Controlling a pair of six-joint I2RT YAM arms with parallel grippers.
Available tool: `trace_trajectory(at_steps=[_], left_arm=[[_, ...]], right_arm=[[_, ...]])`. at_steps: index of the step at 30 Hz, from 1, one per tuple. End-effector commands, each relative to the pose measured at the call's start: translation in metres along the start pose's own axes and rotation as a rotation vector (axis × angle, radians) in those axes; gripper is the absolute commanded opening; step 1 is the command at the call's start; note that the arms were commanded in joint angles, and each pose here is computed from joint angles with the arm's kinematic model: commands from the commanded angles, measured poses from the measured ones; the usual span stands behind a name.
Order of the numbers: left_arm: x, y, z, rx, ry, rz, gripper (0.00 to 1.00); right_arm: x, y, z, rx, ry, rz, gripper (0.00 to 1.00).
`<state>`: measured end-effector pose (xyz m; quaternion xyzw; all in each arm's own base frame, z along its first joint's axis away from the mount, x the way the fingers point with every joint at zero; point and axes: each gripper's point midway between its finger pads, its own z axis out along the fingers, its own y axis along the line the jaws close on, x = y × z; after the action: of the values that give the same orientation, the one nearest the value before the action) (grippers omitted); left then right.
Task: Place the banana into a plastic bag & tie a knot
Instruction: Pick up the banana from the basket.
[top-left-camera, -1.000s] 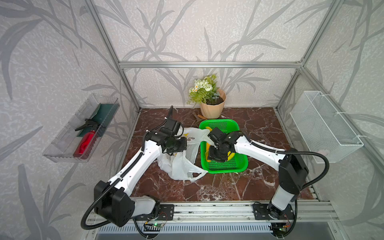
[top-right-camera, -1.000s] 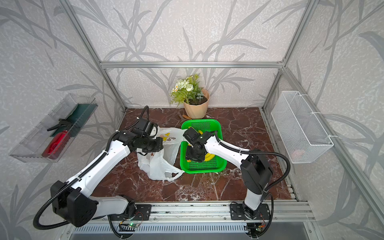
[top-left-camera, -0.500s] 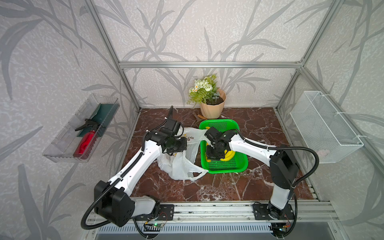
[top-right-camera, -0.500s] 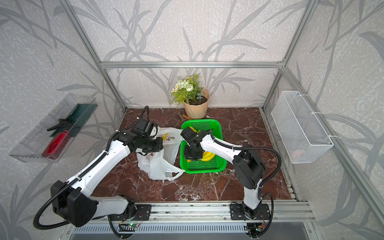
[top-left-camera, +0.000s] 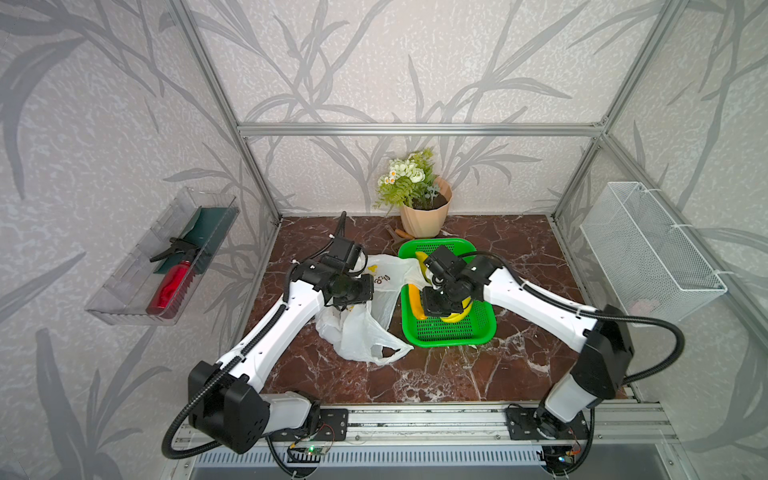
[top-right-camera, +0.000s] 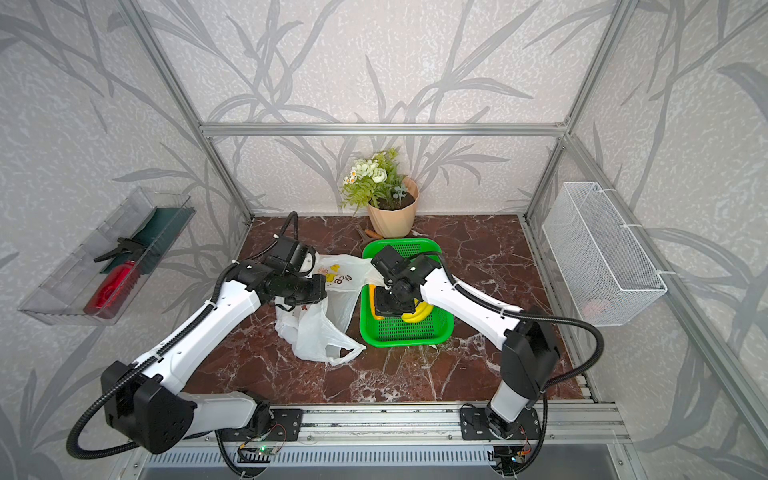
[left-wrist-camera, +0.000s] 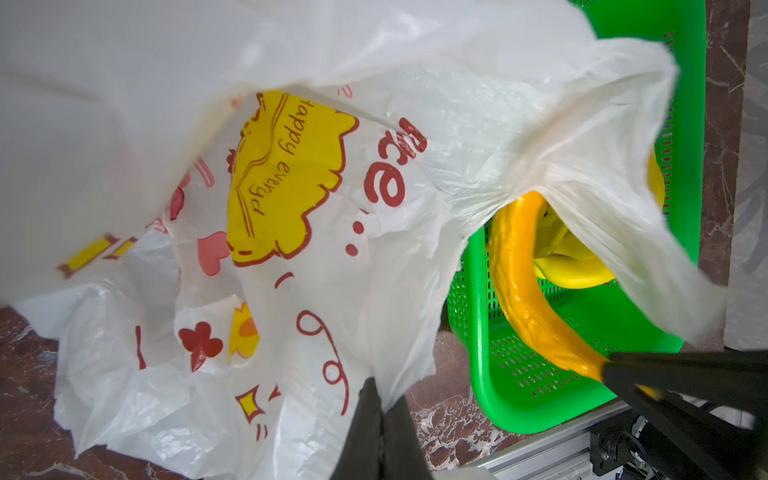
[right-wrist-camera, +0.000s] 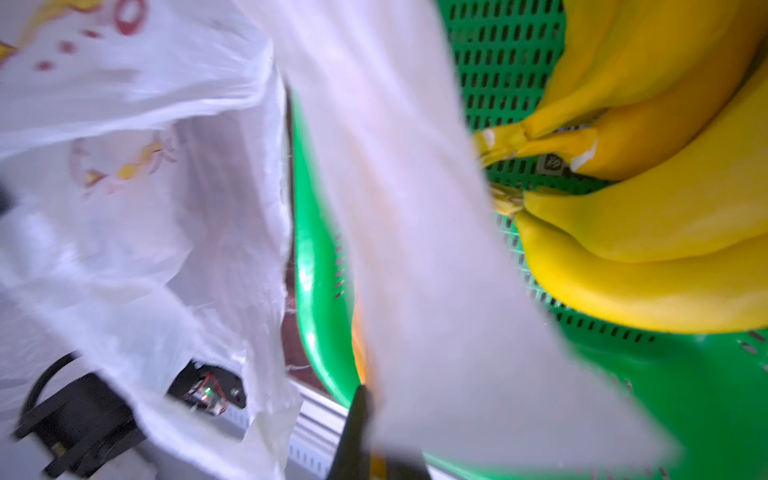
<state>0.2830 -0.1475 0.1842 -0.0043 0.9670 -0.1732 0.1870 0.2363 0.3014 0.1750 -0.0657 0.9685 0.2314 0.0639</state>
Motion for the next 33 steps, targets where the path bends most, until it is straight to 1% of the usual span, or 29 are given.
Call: trace_trajectory(at_steps=[1,4,6,13,17,19,24,28,30,33], left_arm=[[-0.006,-0.004,-0.009,0.003,-0.016,0.029,0.0],[-0.008,-0.003,-0.008,-0.004,-0.011,0.041,0.0],[-0.009,-0.004,-0.008,-0.006,-0.006,0.051,0.0],[-0.014,-0.006,-0.013,-0.009,-0.01,0.067,0.0],[-0.014,-0.006,-0.019,-0.019,-0.004,0.083,0.0],[-0.014,-0.006,-0.021,-0.024,-0.002,0.087,0.0],[-0.013,-0.004,-0.02,-0.034,0.008,0.096,0.0],[-0.015,-0.004,-0.02,-0.041,0.014,0.11,0.0],[-0.016,-0.004,-0.019,-0.041,0.014,0.113,0.0],[-0.017,-0.005,-0.018,-0.037,0.012,0.11,0.0]], right_arm=[[0.03,0.015,-0.018,-0.113,0.137,-0.044,0.0],[0.054,0.023,-0.029,-0.181,0.249,-0.071,0.0],[0.067,0.023,-0.039,-0.199,0.284,-0.071,0.0],[0.109,0.005,-0.061,-0.185,0.402,-0.078,0.0],[0.127,-0.013,-0.073,-0.144,0.432,-0.075,0.0],[0.131,-0.021,-0.083,-0.135,0.425,-0.076,0.0],[0.129,-0.021,-0.118,-0.115,0.358,-0.179,0.0],[0.13,-0.028,-0.143,-0.069,0.301,-0.223,0.0],[0.126,-0.026,-0.151,-0.07,0.263,-0.235,0.0],[0.115,-0.014,-0.155,-0.112,0.199,-0.239,0.0]])
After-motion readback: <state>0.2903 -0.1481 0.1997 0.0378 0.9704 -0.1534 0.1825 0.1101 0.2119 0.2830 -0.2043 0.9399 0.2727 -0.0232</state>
